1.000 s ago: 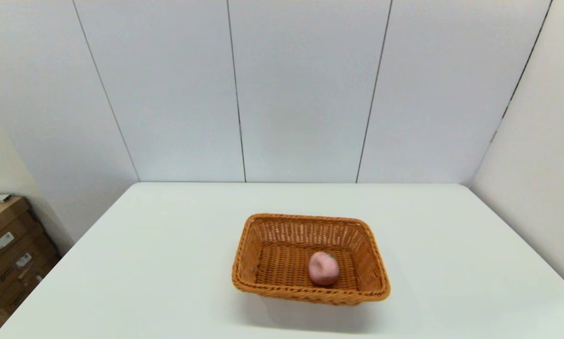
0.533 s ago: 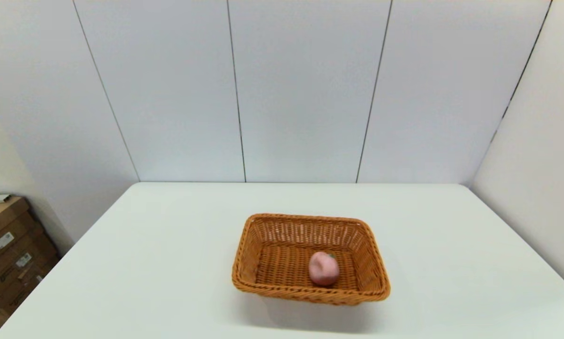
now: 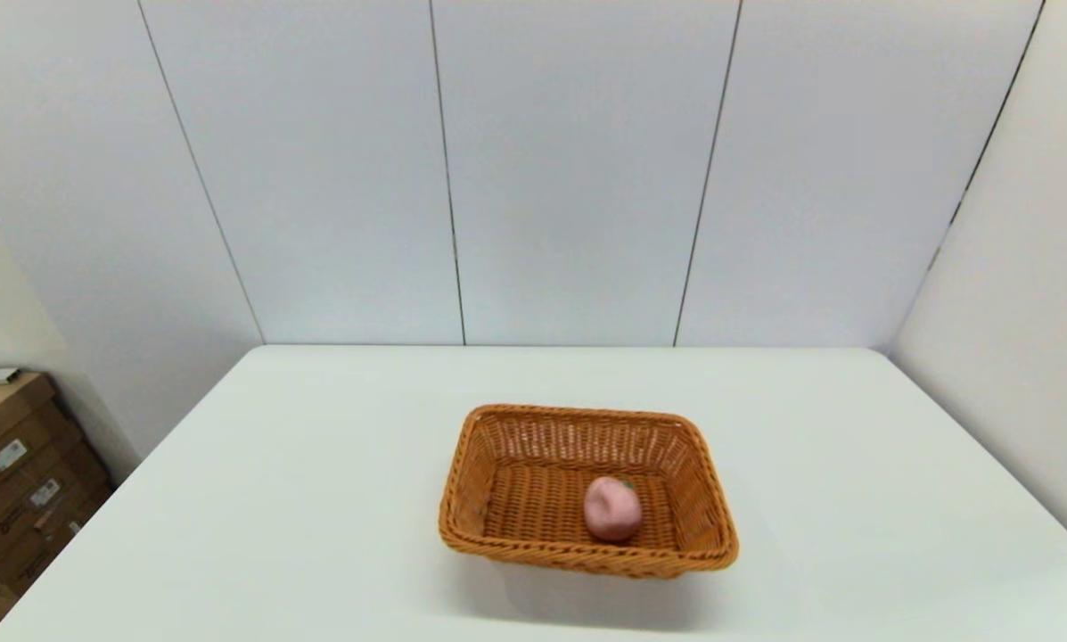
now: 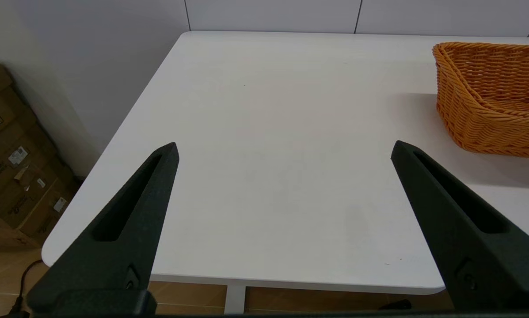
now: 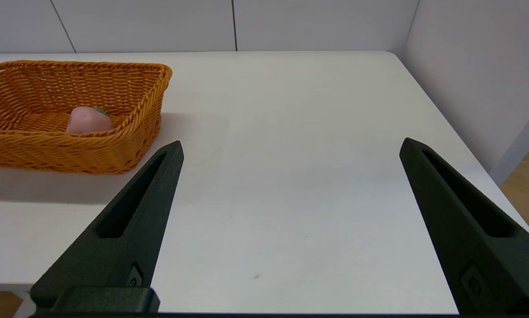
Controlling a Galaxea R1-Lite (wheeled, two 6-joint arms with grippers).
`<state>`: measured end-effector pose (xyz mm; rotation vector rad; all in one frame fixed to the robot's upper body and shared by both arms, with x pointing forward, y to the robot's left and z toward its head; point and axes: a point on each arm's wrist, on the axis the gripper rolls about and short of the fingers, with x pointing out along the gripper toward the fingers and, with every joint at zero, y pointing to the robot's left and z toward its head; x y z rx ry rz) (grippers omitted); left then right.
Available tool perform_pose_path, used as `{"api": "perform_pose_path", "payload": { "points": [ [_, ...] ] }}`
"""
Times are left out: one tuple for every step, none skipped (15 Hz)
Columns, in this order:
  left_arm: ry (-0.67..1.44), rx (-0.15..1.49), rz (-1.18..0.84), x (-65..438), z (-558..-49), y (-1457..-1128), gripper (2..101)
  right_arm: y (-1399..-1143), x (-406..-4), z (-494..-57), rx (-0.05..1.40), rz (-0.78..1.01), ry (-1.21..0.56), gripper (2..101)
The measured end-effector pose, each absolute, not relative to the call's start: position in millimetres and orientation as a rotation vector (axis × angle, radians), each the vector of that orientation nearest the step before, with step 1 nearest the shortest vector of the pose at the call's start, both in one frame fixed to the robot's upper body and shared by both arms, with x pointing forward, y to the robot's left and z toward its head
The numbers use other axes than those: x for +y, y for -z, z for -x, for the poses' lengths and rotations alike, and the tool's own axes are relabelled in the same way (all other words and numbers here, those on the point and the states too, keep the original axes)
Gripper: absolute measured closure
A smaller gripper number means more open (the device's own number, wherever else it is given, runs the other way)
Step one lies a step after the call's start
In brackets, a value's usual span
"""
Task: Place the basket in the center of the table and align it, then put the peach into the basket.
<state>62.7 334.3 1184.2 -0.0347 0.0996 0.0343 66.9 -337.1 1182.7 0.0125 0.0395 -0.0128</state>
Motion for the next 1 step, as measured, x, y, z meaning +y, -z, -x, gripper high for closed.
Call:
{"api": "perform_pose_path", "payload": {
  "points": [
    [-0.035, 0.099, 0.034, 334.3, -62.7, -1184.3, 5.4, -1182.7, -337.1, -66.9, 0.039, -0.013, 0.014, 5.2]
  ]
}}
